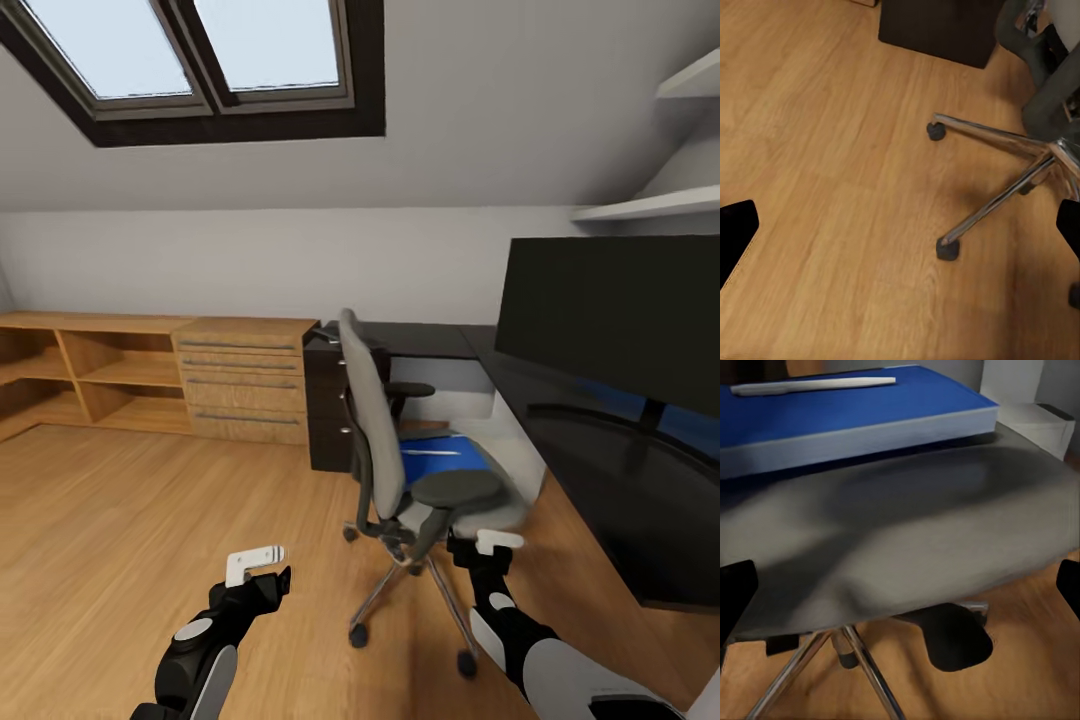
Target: In the bedroom, organize the workspace by keeping the computer under the desk, ensuring the monitor is on the desk, placing the keyboard on the desk next to the monitor, placing the mouse on the desk next to the keyboard, moving the folder from the swivel chair onto the desk next to the mouse, stacking the notebook on top of the folder with the pen on top of the notebook, and positioning the swivel chair next to the desk.
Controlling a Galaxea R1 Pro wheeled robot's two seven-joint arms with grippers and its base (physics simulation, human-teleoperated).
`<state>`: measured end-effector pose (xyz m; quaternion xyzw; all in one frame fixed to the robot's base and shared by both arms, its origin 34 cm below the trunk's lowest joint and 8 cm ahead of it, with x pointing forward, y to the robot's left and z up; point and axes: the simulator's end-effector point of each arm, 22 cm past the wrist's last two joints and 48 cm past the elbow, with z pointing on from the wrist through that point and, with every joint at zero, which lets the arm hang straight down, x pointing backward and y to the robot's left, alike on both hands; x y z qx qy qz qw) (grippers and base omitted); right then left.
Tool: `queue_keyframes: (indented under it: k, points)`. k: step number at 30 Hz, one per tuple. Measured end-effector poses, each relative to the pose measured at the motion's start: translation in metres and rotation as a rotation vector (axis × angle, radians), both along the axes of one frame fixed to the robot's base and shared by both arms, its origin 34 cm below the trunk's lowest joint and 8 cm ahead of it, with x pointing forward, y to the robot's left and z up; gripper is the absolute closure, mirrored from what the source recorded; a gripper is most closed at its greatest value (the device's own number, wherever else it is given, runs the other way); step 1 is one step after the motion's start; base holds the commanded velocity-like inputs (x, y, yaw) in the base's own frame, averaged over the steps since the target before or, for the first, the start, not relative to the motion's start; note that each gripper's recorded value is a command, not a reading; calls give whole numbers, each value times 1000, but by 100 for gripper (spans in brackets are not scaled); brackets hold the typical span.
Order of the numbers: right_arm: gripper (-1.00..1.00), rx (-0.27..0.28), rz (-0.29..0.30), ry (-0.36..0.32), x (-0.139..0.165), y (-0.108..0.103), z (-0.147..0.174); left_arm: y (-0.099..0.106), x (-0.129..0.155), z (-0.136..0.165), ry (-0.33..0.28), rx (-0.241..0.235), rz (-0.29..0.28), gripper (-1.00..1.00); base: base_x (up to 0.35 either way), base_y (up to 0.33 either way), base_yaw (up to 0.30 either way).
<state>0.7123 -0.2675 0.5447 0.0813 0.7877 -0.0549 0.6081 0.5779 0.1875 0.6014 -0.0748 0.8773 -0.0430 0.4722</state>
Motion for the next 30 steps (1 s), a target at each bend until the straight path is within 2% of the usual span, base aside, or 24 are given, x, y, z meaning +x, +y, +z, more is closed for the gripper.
queue_keyframes:
  k: [23,30]
  points:
    - [-100,1,3,-12,1,2,7,1,0,3,-6,1,2,-100,0,0,262]
    - [-100,0,4,-13,1,2,7,2,0,3,-6,3,3,-100,0,0,61]
